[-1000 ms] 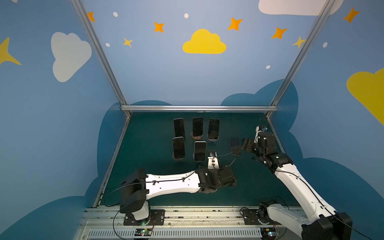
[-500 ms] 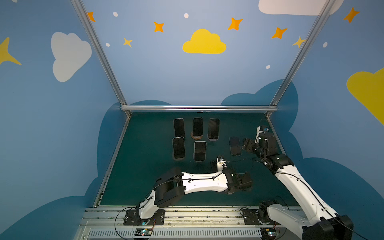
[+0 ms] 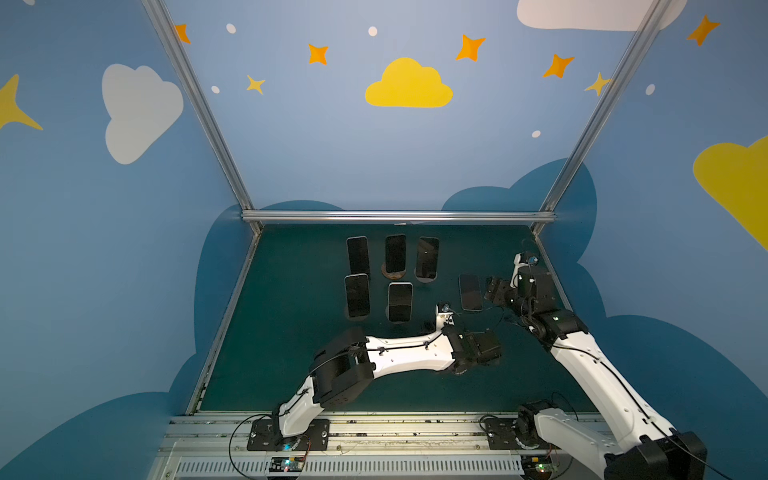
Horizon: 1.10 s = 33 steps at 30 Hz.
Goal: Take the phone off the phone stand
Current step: 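Close the left gripper on the empty black folding stand and lift it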
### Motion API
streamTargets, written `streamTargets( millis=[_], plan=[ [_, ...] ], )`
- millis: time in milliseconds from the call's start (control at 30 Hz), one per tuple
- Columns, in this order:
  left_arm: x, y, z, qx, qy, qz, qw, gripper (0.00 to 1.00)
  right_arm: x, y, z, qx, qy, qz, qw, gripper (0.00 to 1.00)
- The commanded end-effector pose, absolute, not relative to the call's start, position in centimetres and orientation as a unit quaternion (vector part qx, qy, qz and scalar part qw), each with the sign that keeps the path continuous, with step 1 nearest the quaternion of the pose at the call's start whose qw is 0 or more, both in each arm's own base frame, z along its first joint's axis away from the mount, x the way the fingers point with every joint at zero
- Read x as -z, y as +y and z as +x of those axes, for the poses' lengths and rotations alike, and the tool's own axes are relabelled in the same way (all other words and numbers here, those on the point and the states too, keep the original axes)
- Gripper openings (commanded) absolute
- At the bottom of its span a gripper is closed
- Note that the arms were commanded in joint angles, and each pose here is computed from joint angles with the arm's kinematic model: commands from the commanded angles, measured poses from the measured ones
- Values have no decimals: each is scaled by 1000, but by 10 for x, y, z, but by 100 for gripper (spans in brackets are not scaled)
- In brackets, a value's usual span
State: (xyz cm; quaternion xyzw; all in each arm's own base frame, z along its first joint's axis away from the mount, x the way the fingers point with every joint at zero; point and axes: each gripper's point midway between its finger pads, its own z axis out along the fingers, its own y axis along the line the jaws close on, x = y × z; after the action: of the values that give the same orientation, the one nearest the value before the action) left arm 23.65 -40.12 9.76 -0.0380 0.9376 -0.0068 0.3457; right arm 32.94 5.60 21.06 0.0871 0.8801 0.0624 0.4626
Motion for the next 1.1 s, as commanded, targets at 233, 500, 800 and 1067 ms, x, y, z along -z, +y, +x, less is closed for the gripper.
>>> streamTargets(
  millis=[233,500,800,1067],
  plan=[
    [-75,-414,244,-9,948,-11,318,100,-215,50,328,-65,870,100,478,88],
    [-77,-407,257,-7,944,-27,329,94,-218,50,326,-71,866,102,485,88],
    [-82,-405,259,-10,933,-14,361,74,-220,51,326,-77,865,102,486,88],
    [-100,-407,252,-15,920,22,391,58,-219,52,325,-83,863,102,487,88]
  ],
)
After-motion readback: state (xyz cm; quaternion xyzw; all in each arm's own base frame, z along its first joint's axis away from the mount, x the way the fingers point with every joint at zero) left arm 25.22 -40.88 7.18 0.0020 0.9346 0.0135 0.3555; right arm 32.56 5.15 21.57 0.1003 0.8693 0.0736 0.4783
